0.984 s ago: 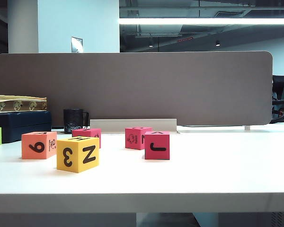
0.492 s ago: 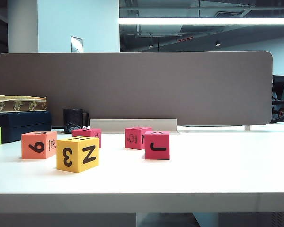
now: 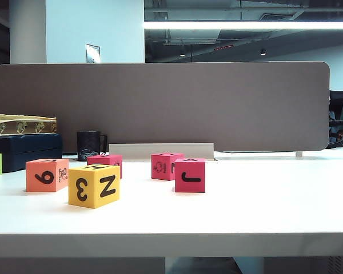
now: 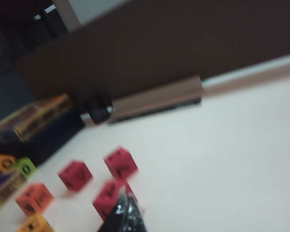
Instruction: Select the appropriate blocks from the scattered letter blocks on the table and arrange them in a row to spell out "ALOHA".
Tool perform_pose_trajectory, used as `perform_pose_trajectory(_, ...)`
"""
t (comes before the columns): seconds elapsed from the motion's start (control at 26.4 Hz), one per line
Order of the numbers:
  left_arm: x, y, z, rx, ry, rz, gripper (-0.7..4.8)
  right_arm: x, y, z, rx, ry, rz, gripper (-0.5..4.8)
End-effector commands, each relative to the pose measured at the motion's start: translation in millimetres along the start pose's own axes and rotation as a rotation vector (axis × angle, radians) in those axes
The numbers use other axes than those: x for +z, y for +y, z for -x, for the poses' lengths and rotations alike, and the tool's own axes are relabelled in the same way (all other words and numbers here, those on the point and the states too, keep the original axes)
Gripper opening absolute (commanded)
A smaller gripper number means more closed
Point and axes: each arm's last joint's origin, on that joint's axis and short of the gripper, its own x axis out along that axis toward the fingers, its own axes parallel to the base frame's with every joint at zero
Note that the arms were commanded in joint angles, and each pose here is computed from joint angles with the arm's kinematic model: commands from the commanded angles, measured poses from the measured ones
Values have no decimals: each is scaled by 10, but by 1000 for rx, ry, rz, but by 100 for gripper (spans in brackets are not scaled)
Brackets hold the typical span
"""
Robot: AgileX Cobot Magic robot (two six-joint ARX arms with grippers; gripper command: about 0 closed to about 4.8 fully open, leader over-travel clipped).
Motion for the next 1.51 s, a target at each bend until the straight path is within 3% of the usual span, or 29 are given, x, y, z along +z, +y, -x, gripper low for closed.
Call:
perform_pose_trajectory(0.04,135,-59,41,-5,5,39,-5,290,138,22,7,-27,9,-5)
perform_pose_trajectory(0.19,307,-133,93,-13,-17,32,-5,531,221,-47,-6,17,-5,-5)
perform_pose_trajectory(0.34,545,-231,156,-11,-9,34,-5,813,273,-274,0,141,-46,-5)
perform_pose_trajectory(0.57,838,-317,81,-17,108,69,-5,1073,289,-676,58,305,-98,-5)
perform_pose_trajectory(0.87,1267,-351,-381,-94,294,120,-5,1194,488,-1204,101,608,27,-5)
perform_pose_trajectory(1.21,1551,-331,-1030,-110,508,43,-5,1136,712,-1496,124,771,82,-5)
perform_pose_trajectory(1.33,1565,-425,-1290,-120,544,-42,-5,1177,855,-1475,179,781,96,-5)
perform_pose_trajectory(1.51,1509,-519,-1662,-103,618,-92,-5,1234,1049,-1437,245,792,120,-5)
